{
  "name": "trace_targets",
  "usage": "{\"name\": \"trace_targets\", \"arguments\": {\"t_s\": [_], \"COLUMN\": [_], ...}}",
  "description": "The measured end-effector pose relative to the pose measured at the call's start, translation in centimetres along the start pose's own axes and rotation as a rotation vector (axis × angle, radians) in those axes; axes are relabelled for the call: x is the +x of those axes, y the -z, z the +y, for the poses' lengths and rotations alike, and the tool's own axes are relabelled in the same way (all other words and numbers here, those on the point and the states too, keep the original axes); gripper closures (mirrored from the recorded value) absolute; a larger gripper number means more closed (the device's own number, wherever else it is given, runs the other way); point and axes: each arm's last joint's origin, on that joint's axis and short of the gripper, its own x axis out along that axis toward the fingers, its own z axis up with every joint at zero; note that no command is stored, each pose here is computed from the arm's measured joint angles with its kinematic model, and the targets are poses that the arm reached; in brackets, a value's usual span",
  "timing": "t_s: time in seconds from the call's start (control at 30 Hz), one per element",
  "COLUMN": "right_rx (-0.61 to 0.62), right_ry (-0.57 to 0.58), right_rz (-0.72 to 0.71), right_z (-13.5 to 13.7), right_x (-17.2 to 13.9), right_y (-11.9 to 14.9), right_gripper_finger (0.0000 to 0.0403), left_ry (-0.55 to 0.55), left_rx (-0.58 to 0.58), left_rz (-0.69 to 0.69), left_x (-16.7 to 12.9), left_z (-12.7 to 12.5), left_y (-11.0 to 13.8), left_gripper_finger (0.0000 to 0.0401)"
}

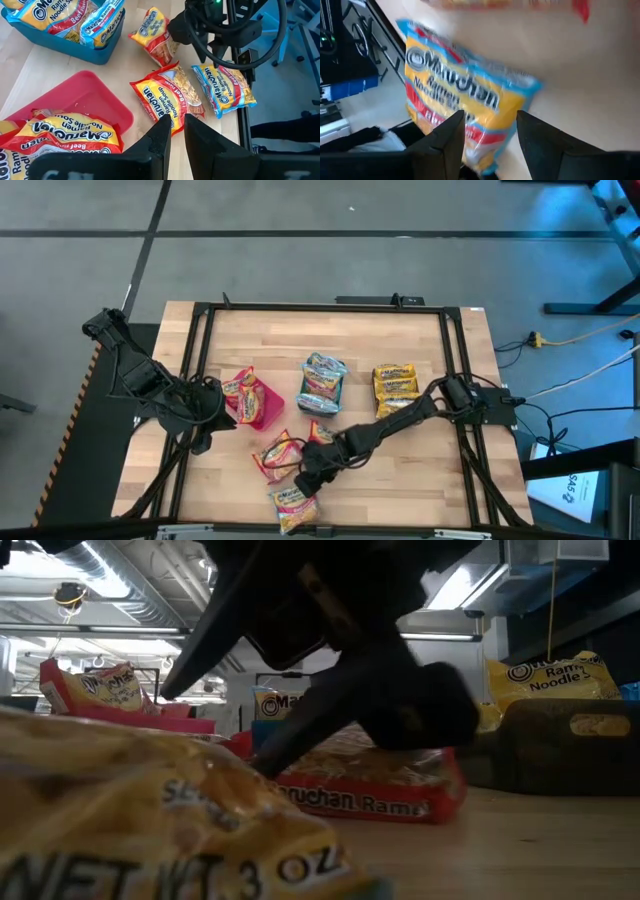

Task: Sort Maruchan noodles
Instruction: Put the blue noodle pack into the blue bin

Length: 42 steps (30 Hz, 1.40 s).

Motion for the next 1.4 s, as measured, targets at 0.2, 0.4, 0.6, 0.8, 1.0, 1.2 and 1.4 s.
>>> {"name": "trace_targets", "arguments": {"t_s": [0.2,0.4,0.6,0.8,1.0,1.2,1.4], "right_rx": [0.061,0.086,0.071,0.069,0.067,0.052,0.037], "right_ry": [-0.001,-0.006,0.04,0.062,0.048,-0.006,0.006], "right_rz": [0.026,0.021,-0.098,-0.122,-0.115,-0.137,-0.132], "right_z": [0.3,0.9,0.8,0.3,0.0,0.5,0.3], "right_x": [0.0,0.2,0.4,1.0,1.8,1.9,1.9], "right_y": [0.5,1.9,2.6,2.4,2.4,2.1,2.1], "right_gripper_finger": [0.0227,0.0227,0.0227,0.0227,0.0227,0.0227,0.0236], "left_ry": [0.0,-0.001,-0.003,-0.006,-0.006,-0.006,-0.006], "left_rx": [0.045,0.05,0.05,0.05,0.05,0.05,0.05], "left_rz": [0.0,0.0,-0.002,-0.005,-0.006,-0.006,-0.007], "left_x": [0.0,0.0,0.0,0.0,0.0,0.0,0.0], "left_z": [0.0,0.0,0.0,0.0,0.0,0.0,0.0], "left_y": [0.0,0.0,0.0,0.0,0.0,0.0,0.0], "left_gripper_finger": [0.0354,0.0354,0.0354,0.0354,0.0354,0.0354,0.0354]}}
